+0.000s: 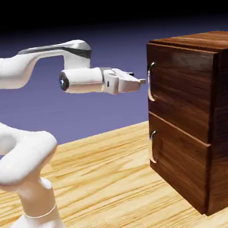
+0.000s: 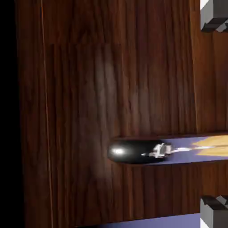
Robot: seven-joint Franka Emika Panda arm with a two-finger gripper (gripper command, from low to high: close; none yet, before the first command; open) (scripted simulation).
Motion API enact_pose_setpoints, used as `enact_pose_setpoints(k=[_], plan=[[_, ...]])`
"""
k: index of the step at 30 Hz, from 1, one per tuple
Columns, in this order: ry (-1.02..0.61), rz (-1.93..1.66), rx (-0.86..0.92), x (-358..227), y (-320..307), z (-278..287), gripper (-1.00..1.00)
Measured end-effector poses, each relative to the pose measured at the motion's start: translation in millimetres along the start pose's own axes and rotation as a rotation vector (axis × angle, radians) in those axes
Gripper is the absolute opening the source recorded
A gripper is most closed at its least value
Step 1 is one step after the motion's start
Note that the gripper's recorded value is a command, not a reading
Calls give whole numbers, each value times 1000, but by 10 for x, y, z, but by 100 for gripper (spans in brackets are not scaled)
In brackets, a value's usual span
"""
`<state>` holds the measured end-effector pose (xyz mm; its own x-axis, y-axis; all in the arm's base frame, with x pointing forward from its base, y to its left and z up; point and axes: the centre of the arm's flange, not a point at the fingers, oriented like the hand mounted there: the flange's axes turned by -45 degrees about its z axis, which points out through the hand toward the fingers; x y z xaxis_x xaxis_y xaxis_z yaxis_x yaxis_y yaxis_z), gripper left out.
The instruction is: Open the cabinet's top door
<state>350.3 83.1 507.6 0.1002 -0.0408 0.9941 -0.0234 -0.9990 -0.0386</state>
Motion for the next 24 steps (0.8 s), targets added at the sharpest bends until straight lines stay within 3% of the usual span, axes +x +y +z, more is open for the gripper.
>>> enact_pose_setpoints(k=[11,15,16,24], plan=[[102,-37,-32,-408,-243,232,0],[102,-38,-33,-365,-237,635,0],[102,-37,-32,-357,-228,729,-100],[101,-42,65,-381,-85,442,-100]])
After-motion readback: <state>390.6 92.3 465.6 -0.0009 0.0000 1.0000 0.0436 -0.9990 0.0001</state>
